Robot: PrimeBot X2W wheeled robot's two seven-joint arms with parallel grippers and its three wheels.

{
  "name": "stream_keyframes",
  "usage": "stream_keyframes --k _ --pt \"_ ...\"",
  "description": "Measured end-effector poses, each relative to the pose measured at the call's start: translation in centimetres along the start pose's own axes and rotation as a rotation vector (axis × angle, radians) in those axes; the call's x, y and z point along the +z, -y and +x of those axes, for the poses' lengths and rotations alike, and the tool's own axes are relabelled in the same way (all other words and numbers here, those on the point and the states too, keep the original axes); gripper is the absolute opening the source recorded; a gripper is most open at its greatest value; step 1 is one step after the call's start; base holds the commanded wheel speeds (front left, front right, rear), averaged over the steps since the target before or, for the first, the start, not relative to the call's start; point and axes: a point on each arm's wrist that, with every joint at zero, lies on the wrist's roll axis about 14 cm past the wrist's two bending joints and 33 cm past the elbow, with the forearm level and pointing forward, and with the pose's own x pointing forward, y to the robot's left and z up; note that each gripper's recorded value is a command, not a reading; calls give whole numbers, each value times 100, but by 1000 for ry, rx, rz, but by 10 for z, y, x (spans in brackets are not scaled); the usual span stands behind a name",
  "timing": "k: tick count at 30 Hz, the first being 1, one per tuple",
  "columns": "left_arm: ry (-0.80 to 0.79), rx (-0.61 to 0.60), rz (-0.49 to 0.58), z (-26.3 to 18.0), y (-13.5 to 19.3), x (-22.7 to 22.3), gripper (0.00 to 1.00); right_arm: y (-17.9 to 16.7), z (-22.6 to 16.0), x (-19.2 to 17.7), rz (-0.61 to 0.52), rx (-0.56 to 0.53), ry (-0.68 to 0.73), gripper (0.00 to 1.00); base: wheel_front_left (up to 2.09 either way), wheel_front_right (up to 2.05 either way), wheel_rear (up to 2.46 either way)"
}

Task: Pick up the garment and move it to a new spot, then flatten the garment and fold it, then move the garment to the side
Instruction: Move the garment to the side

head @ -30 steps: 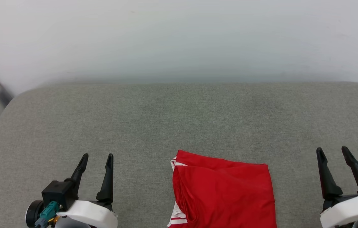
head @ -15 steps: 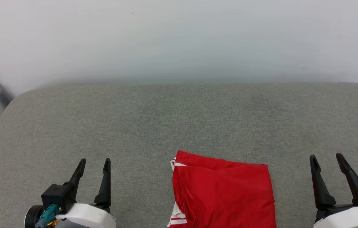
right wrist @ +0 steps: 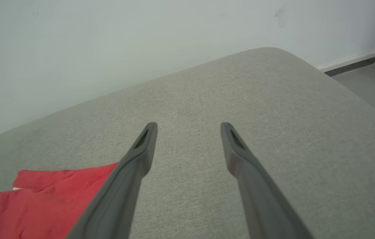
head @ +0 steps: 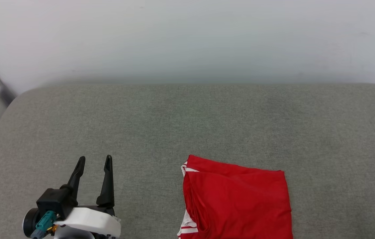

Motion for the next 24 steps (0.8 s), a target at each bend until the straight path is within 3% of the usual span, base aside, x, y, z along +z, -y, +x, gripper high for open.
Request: stream_keyframes --k 5,10,13,16,20,24 --pt "46 29 -2 0 -6 11 100 43 14 -22 107 -81 -205 100 0 0 0" --pt "64 56 -8 3 -14 14 100 40 19 -74 267 -65 -532 100 0 0 0" --pt "71 69 -9 8 -18 14 100 23 20 -101 360 -32 -693 100 0 0 0" --pt "61 88 -9 11 -25 9 100 -30 27 -126 512 99 -847 100 0 0 0" --pt "45 106 -5 15 -32 1 100 -71 33 -141 611 213 -947 100 0 0 0" --pt "28 108 -2 17 -34 -5 100 -90 36 -152 676 264 -1000 100 0 0 0"
